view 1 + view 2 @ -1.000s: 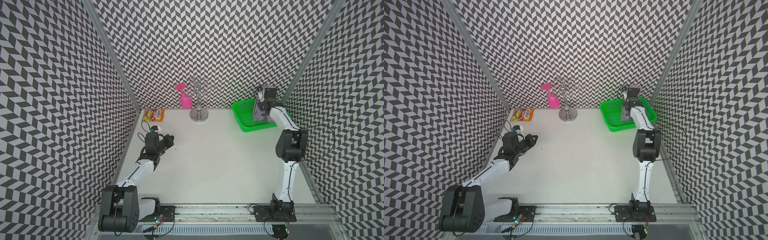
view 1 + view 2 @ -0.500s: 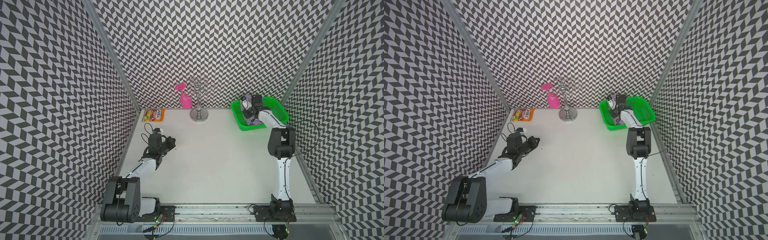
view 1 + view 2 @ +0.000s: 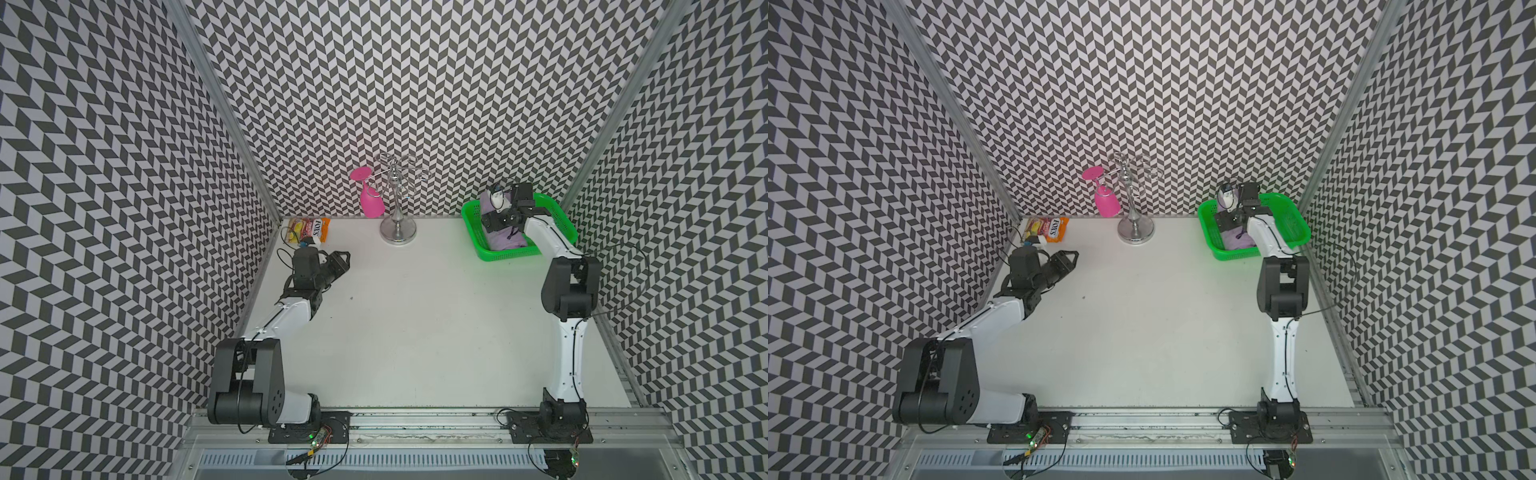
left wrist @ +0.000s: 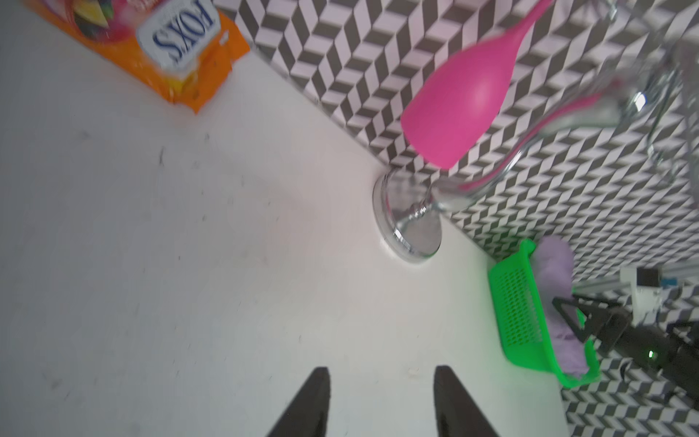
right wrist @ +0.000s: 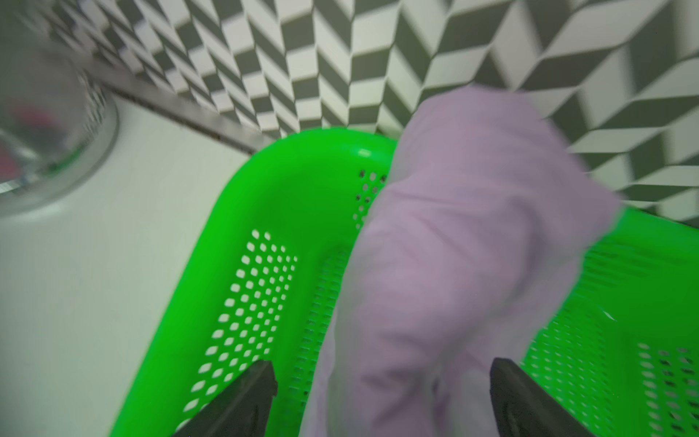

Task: Roll up the long pants
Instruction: Reset both arms

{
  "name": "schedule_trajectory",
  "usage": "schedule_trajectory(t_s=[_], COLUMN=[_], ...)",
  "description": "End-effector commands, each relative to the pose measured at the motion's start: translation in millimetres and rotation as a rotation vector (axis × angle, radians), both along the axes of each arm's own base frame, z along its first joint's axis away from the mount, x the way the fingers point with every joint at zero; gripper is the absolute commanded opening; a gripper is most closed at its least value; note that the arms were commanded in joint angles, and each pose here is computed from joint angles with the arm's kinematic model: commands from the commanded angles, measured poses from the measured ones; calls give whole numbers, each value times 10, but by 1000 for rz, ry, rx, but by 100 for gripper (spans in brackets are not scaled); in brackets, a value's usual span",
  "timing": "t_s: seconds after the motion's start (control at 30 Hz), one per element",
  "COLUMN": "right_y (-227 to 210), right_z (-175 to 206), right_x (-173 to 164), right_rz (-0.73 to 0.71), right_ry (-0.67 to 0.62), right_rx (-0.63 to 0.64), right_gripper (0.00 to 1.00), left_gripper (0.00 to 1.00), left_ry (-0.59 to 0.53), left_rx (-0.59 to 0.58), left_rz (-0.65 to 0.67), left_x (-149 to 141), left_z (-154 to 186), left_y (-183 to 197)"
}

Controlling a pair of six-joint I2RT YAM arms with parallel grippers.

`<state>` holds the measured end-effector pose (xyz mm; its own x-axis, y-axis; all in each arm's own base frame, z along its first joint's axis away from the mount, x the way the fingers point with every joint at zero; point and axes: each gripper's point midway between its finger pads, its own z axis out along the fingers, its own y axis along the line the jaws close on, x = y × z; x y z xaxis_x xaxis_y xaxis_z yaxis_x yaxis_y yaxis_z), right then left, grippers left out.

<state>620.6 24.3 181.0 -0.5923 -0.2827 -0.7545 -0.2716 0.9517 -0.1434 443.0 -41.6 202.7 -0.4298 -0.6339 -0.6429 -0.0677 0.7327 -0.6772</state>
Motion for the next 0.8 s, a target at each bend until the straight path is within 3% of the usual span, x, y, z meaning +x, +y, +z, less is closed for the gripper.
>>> schedule_trajectory(t_s=[0.0,0.07,0.13,0.2,0.23,0.3,0.4,0.77], right_y=[-476,-700,-790,-694,-610,-576,-699,-293], right_z=[1319,1276,953,685,523,291,7,-194], right_x=[-480,-900,-1406,-1799,-1990,-2236,-2325,-2293], right_rz=[-248,-416,-510,-463,-419,-417,-484,-227], right_ry=[-238,-327,-429,-543,-589,-593,-526,-564], right_rx=[104,145,226,303,324,316,239,275], right_gripper=[96,96,98,98,100,100,100,100], left_gripper=[64,66,66,71,83,86,83,80], left_ry=[-91,-106,-153,-218,-268,-277,-250,-516], left_rx=[125,254,379,491,527,579,628,757], left_rz=[205,349,431,481,497,488,430,88], left_x=[141,0,-269,-554,-680,-823,-823,-825], left_z=[441,415,274,127,100,-70,-298,-458], left_y=[595,893,1063,1132,1136,1100,994,349])
